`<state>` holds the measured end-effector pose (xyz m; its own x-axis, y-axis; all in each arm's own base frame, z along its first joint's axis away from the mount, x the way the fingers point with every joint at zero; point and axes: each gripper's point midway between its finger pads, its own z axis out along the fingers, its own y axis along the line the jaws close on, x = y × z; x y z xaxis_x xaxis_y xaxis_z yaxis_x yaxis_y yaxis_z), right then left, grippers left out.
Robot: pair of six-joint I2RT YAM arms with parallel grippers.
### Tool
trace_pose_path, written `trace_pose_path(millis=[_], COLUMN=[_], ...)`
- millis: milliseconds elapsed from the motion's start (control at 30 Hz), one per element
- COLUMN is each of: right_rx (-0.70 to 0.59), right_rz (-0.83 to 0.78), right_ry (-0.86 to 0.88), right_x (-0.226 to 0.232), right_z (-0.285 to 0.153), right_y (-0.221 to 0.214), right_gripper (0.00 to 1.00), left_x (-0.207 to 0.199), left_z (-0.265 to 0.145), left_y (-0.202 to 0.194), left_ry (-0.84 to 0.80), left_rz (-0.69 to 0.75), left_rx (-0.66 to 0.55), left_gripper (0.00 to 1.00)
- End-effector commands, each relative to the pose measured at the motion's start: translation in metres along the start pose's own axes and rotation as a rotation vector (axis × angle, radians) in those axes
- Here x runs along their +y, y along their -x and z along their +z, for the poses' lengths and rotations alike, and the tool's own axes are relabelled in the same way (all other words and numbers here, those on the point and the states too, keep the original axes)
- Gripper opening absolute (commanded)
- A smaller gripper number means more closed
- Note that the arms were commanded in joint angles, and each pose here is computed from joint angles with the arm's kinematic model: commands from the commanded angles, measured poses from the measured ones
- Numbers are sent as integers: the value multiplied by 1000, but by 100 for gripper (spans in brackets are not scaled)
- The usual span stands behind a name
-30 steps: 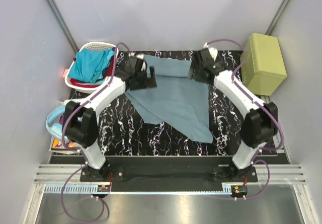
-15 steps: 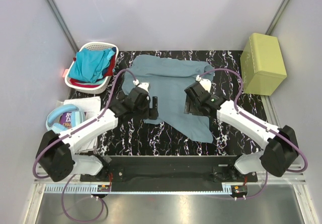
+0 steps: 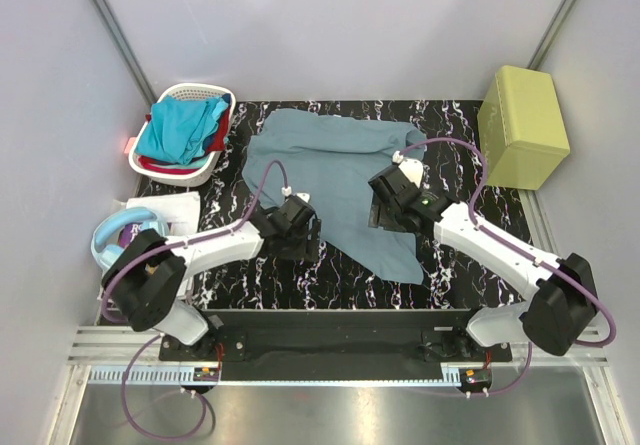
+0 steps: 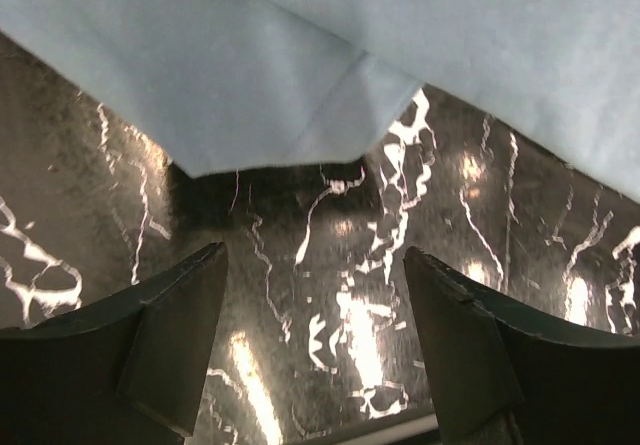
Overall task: Fold and stack the t-shirts
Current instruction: Flatten out the tshirt
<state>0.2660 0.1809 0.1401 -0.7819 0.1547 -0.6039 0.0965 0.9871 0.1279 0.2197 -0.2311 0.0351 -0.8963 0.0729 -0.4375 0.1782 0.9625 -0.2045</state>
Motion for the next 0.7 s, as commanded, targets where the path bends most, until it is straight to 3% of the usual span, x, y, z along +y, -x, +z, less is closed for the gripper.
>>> trace_pose_path(millis=[0,400,567,667], right_rx=[-49,-56,-53,-52], right_rz=[13,-7,-10,-10], right_ry=[-15,-35,-37,-38], right_x=[-8,-19,-19,-19], right_z=[-12,-15,-14,-14], right_y=[7,4,2,2], right_gripper=[69,68,68,65], left_x=[-9,15,18,18], left_z=[10,19,27,33], left_y=[23,60,55,47], left_ry=[-18,38,52,48], left_rz=[-47,-97,-89,-93], left_rx=[-71,-119,-85,-54], left_gripper=[75,74,74,69])
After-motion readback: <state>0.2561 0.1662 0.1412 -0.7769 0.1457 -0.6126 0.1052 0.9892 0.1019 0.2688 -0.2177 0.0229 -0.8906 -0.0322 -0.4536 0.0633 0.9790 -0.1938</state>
